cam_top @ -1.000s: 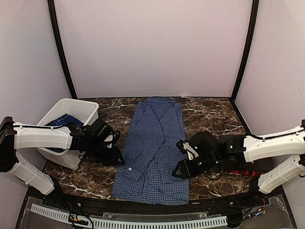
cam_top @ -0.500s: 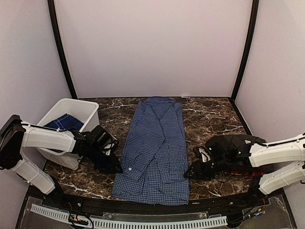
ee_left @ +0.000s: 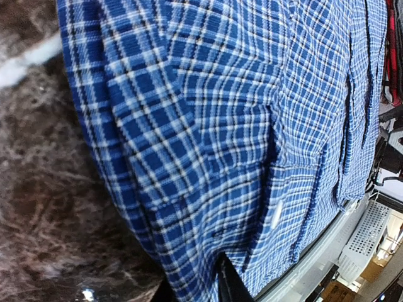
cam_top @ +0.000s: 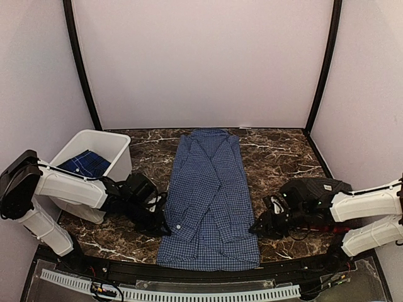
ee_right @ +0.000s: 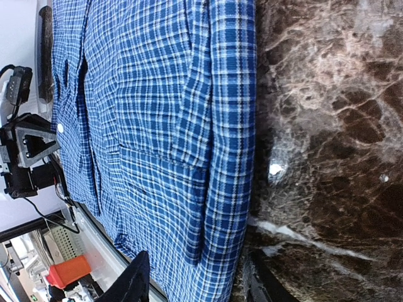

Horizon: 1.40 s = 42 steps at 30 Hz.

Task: Fold and stack the long sleeve shirts
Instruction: Pick up the rectangle-folded shirt from the center of the board.

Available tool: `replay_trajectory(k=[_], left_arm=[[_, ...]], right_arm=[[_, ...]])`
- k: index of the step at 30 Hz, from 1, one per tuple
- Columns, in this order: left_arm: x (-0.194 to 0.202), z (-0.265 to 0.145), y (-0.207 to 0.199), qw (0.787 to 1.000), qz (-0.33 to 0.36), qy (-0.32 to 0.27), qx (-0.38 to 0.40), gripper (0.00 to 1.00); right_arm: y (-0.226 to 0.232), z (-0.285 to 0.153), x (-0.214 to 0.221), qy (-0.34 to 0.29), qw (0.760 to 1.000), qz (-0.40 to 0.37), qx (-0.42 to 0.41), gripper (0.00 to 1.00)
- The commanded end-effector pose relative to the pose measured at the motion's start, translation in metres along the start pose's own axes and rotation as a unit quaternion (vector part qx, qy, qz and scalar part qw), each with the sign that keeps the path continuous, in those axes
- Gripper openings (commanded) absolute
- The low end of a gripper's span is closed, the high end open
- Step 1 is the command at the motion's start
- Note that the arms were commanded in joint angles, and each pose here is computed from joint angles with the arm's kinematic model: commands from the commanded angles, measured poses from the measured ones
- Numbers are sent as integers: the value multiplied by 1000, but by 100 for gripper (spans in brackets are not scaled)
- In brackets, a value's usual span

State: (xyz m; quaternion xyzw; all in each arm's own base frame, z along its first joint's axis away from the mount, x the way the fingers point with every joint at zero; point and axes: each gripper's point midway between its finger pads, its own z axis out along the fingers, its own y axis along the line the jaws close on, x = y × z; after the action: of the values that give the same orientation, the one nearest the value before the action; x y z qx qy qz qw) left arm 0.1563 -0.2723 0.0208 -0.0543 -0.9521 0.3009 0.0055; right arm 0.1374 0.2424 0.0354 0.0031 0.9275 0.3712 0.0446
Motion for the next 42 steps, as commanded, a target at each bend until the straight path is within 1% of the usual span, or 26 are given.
replay_trajectory(k=[1,2,6,9,12,20,23,25,27,32,35,40,42], left_arm=[[13,8,0,1000,-17,15,-10,19],[15,7,2,1000,-19,16,-19,20],[9,-6,12,998,-23,-12,-56,31],[4,-14,6,998,-21,-26,-45,40],[-1,-17,4,999,-27,-29,-31,43],[0,-9,6,999,-50,-12,8,43],[-1,-5,6,998,-58,-10,17,40],[0,-2,7,998,-62,-3,18,36],[2,1,7,997,-67,4,22,31],[6,3,6,997,-74,13,32,22],[9,5,2,996,-74,25,45,14],[6,2,-8,995,-69,25,61,6],[6,1,-12,995,-66,27,67,1]], right_arm=[[1,-4,-1,1,1000,-11,-15,47],[0,-4,0,3,1000,-11,-14,47],[-3,-3,4,11,1000,-6,-16,48],[-6,-3,6,11,1000,-2,-14,48],[-9,-3,7,11,1000,4,-10,47],[-11,-1,6,6,1000,16,-16,45],[-8,1,4,2,999,16,-28,43],[-6,2,3,2,999,17,-32,42],[-4,2,3,1,999,16,-37,40],[-2,2,1,-3,999,15,-41,36],[0,4,-1,-2,999,14,-46,33],[5,4,-4,-3,998,12,-54,21],[8,4,-6,-5,998,10,-57,15]])
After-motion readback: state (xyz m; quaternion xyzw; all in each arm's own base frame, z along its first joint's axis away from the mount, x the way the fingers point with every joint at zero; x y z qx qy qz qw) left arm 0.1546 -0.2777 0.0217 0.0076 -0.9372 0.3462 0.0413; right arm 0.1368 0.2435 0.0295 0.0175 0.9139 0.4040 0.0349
